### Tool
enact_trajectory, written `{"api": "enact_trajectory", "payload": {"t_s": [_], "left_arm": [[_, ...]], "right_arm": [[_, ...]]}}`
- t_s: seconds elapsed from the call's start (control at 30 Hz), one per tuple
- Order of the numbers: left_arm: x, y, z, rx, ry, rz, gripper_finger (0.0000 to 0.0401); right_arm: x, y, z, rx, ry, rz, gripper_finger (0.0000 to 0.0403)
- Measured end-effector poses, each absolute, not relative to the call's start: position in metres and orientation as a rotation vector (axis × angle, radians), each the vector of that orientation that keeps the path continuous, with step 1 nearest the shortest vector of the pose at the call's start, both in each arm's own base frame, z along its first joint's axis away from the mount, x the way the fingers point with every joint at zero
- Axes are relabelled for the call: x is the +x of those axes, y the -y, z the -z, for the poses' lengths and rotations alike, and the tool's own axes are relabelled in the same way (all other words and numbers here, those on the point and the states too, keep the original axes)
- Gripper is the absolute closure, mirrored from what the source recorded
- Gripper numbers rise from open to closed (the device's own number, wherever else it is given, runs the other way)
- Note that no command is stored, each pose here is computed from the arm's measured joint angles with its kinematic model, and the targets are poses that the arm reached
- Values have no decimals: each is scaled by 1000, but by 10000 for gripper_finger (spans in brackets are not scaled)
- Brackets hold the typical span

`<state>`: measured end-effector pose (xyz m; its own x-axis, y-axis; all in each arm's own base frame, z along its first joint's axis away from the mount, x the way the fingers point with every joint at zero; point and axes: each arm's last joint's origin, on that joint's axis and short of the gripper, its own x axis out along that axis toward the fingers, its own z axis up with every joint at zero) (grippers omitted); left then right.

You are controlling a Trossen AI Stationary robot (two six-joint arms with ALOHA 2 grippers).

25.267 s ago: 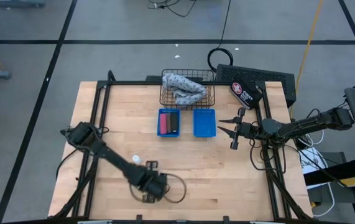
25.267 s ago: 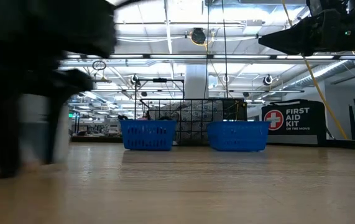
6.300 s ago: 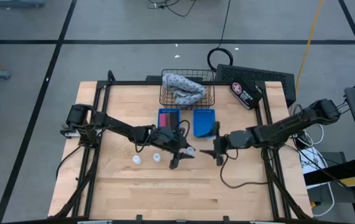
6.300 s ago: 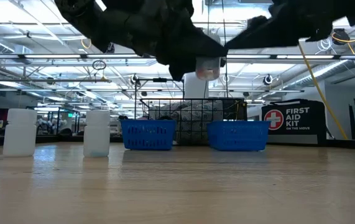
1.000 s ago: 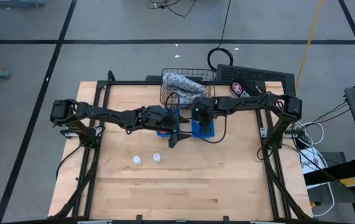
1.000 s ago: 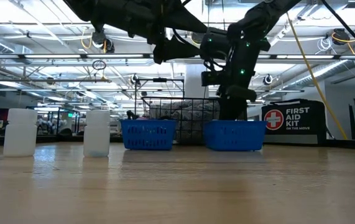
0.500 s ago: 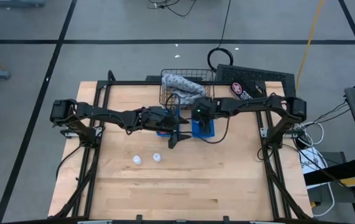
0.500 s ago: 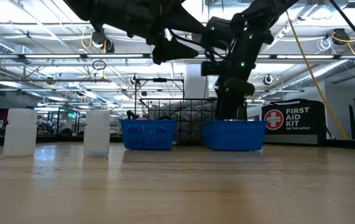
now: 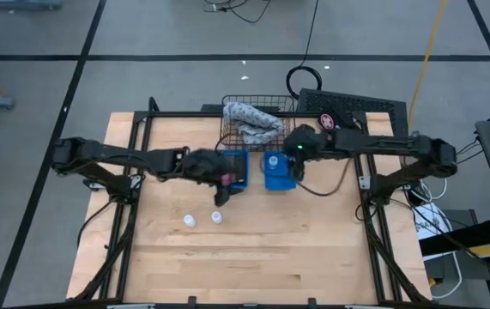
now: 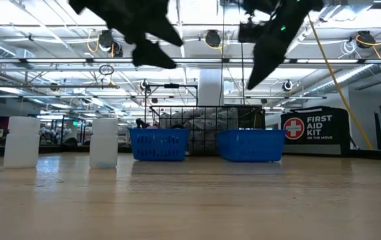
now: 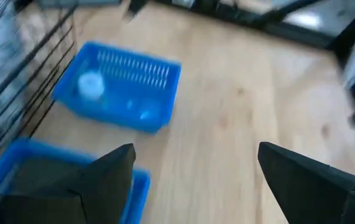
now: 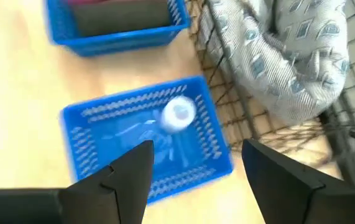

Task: Pick & Place Medicine items
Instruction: Put the left white pill bottle into the right blue bin

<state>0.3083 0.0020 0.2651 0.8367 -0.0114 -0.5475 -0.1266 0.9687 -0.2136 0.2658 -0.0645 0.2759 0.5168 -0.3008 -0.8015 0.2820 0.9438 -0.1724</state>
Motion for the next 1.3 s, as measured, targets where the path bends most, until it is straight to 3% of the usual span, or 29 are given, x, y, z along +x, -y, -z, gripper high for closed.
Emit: {"api": "enact_trajectory", "payload": {"t_s": [0.27, 0.43, 0.67, 0.8, 0.93, 1.13, 1.3], "left_arm": [[260, 52, -277, -172, -666, -353, 50], [228, 93, -268, -271, -721, -466, 50], [171, 124, -256, -505, -797, -696, 50], [155, 141, -250, -625, -800, -682, 50], [147, 151, -229, -677, -985, -647, 50], [134, 156, -181, -651, -1211, -701, 50], [130, 153, -153, -662, -1233, -772, 50]], "right_arm": [[226, 29, -284, 32, -736, 246, 175], [211, 3, -270, 20, -516, 139, 175], [199, -20, -250, -181, -315, -9, 176], [194, -21, -243, -202, -269, -16, 177], [192, -20, -242, -212, -247, -14, 177], [192, -20, -241, -212, -249, -15, 179], [192, -20, -241, -212, -249, -18, 183]]}}
